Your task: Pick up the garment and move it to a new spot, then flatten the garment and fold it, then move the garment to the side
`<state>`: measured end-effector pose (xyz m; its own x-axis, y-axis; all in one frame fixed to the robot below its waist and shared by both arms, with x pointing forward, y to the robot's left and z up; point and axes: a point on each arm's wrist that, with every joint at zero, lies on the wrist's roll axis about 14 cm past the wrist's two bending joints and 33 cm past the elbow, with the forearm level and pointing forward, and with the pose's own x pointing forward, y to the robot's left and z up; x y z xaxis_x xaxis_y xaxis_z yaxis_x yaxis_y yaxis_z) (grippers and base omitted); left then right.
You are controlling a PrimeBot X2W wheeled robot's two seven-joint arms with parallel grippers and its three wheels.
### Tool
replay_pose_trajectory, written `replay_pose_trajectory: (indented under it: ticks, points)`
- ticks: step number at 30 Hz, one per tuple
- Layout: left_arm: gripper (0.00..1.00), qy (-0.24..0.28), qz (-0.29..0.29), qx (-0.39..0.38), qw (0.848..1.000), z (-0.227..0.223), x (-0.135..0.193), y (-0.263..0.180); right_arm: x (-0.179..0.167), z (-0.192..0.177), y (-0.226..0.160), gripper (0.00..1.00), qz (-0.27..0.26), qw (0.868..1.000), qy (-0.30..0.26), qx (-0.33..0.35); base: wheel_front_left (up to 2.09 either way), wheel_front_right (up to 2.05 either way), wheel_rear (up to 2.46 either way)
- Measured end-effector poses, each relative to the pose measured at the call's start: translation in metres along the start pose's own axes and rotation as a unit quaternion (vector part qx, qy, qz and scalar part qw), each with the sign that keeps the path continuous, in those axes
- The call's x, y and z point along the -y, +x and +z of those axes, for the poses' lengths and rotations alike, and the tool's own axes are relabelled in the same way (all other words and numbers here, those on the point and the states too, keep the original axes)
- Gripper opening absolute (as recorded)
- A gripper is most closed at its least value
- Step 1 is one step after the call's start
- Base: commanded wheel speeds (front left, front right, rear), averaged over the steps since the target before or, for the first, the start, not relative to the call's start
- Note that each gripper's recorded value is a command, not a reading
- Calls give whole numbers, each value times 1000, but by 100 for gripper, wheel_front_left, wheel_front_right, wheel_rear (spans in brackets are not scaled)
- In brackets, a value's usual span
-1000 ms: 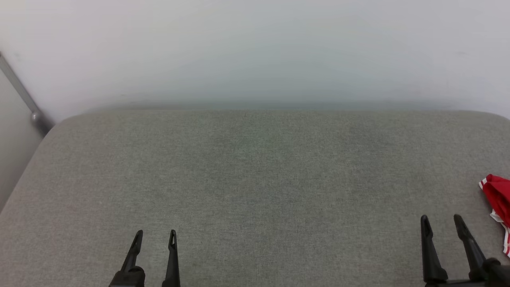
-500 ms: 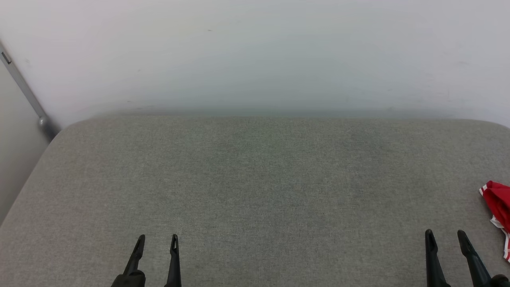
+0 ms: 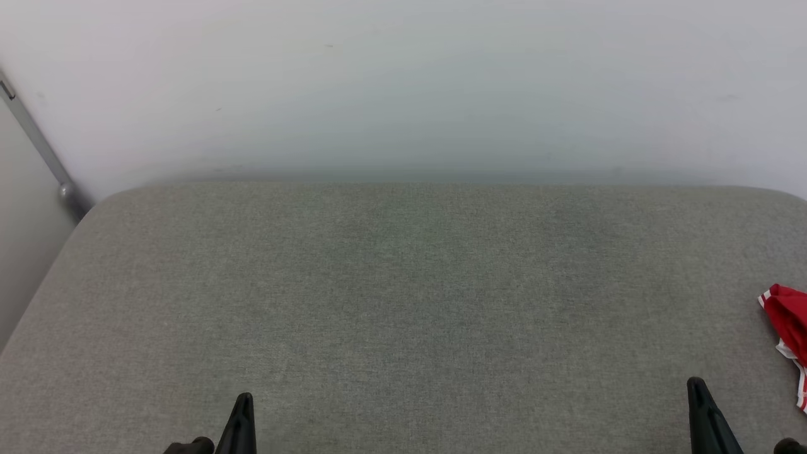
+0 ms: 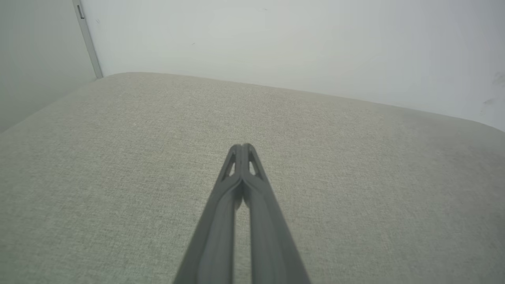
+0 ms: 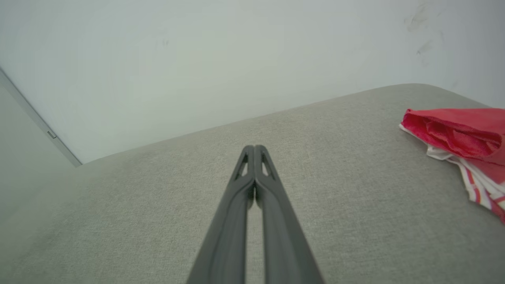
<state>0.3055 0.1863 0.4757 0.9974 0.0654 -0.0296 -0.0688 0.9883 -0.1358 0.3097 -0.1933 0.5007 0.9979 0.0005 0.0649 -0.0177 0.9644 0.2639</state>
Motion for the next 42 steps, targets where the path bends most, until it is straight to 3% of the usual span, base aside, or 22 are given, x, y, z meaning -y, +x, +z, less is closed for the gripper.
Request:
replay_pose_trajectory:
  ticks: [20,42]
  points:
    - [0,-184,21,-21,983,1,-9,20,6,-2,21,0,-25,985,168,-7,0,0,0]
    - [0,-341,21,-30,939,5,-10,38,8,-5,37,0,-39,949,311,-17,0,0,0]
